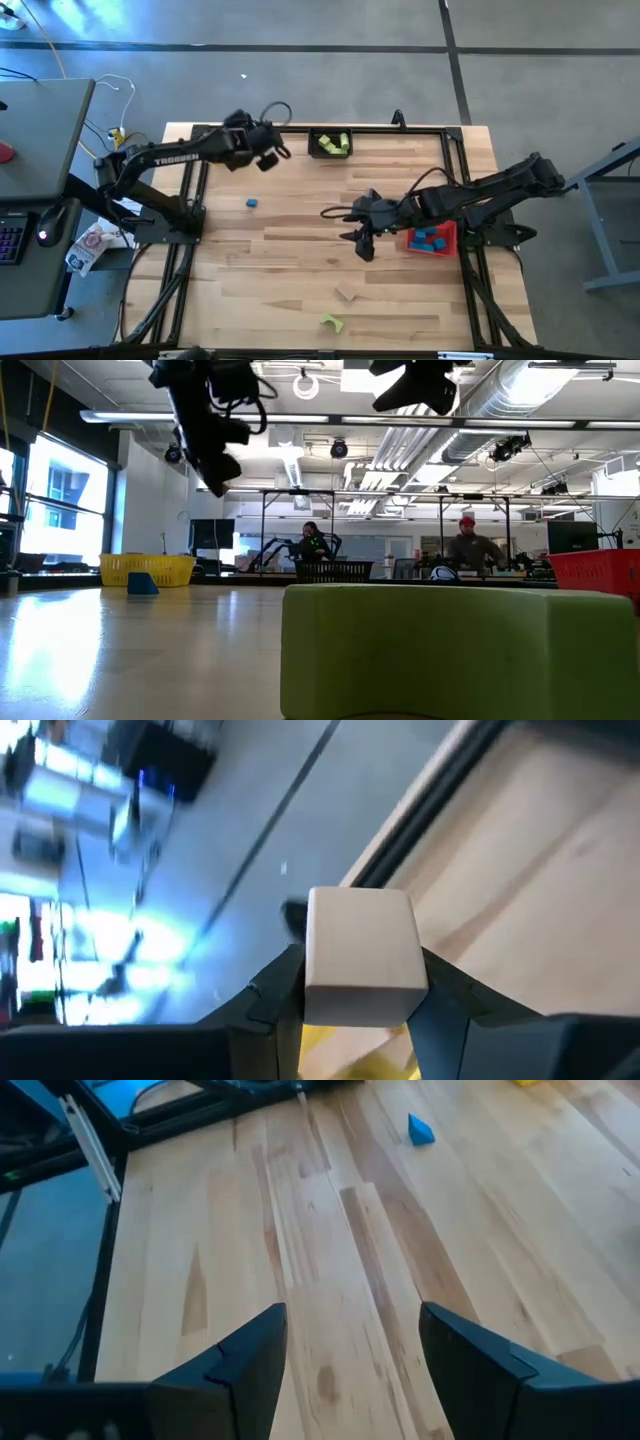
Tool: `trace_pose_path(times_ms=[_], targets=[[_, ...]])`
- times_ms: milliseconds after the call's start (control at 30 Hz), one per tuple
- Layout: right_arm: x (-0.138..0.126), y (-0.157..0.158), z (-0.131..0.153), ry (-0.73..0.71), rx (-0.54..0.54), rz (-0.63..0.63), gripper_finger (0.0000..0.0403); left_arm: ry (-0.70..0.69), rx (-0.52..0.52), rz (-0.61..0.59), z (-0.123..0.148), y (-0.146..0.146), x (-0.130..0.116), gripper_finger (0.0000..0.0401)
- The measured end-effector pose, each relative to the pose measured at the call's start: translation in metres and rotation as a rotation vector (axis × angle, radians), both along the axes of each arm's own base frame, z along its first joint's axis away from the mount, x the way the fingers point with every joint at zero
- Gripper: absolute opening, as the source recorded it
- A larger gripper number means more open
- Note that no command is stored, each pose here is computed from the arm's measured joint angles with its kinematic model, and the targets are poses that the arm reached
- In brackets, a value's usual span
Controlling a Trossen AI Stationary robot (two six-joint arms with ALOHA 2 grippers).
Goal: Sort & place blocks by color
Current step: Put the brown block into the yellow basket
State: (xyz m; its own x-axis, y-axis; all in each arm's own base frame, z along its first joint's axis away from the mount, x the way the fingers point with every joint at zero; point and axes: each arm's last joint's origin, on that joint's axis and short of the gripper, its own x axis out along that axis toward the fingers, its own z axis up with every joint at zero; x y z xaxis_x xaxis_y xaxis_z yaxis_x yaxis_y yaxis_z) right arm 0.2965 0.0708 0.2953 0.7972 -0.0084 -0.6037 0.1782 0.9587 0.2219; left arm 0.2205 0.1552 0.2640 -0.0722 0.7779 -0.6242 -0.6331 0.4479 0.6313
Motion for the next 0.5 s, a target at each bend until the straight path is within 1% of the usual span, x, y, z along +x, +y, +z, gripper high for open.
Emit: trace_pose_path(times_ms=[167,267,367,500], targets=[[0.001,0.001,-0.003,0.011,0.0,0.002,0.0213,-0.058,-0.059,0.182,-0.003,0.023,-0.025,0.0115],[0.001,0.0,-0.002,0.008,-0.011,-0.011,0.0213,-0.108,-0.116,0.231,-0.005,0.031,-0.034,0.0115],[0.001,0.0,-0.002,0.005,-0.017,-0.019,0.0213,-0.171,-0.178,0.27,-0.007,0.034,-0.039,0.0115],[0.001,0.0,-0.002,0.004,-0.016,-0.02,0.0213,-0.199,-0.214,0.327,-0.01,0.035,-0.043,0.0115]])
